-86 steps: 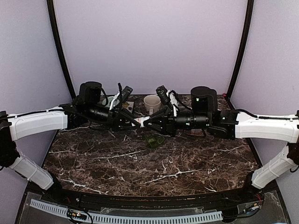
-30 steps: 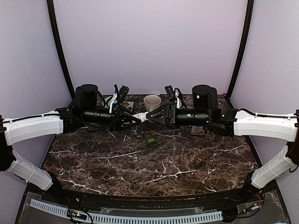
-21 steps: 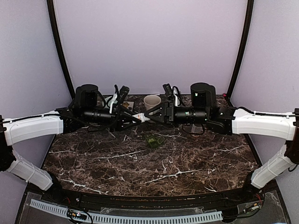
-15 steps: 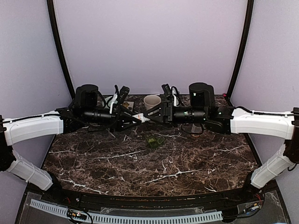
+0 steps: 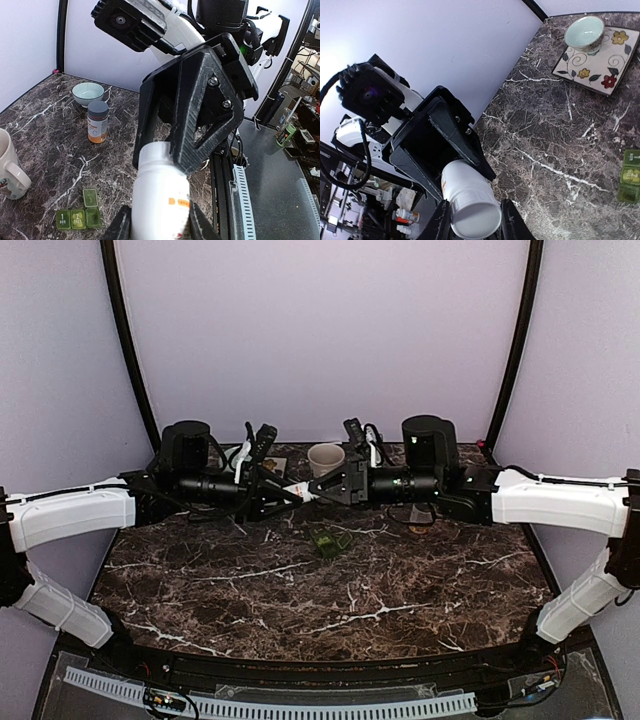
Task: Sort the pills into containers
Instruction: Unscrew the lid of the pill bottle.
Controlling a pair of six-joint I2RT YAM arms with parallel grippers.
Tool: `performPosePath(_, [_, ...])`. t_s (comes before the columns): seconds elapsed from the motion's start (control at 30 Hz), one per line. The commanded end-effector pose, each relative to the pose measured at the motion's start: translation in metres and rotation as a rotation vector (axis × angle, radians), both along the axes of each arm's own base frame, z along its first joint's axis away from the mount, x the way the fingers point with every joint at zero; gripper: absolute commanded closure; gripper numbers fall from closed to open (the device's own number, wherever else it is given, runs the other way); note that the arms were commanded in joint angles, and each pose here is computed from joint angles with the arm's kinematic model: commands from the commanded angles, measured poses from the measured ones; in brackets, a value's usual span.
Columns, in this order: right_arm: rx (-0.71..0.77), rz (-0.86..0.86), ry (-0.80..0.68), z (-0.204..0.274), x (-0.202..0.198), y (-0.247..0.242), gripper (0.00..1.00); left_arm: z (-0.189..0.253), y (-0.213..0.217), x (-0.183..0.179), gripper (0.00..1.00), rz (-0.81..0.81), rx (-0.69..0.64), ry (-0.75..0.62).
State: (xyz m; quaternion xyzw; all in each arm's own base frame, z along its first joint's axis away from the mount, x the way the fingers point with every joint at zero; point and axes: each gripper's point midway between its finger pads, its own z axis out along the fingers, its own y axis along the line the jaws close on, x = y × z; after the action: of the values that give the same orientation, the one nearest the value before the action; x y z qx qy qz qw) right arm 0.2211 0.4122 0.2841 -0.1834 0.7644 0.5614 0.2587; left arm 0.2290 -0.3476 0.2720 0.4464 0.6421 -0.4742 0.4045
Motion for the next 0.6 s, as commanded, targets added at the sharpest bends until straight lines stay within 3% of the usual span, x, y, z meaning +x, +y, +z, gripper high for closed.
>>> performPosePath(0.0, [-0.011, 0.065, -0.223, 0.015, -0.008, 0.003, 0.92, 0.020, 0.001, -0.010, 1.00, -0.027, -0.057, -0.016])
performPosePath(0.33, [-0.096, 0.077, -0.605, -0.002, -0.023, -0.013, 0.94, 0.035, -0.007, -0.025, 1.00, -0.175, -0.105, 0.127])
performPosePath(0.57, [-0.148, 0.044, -0.734, 0.000, -0.020, -0.019, 0.94, 0.035, -0.013, -0.036, 1.00, -0.310, -0.104, 0.263])
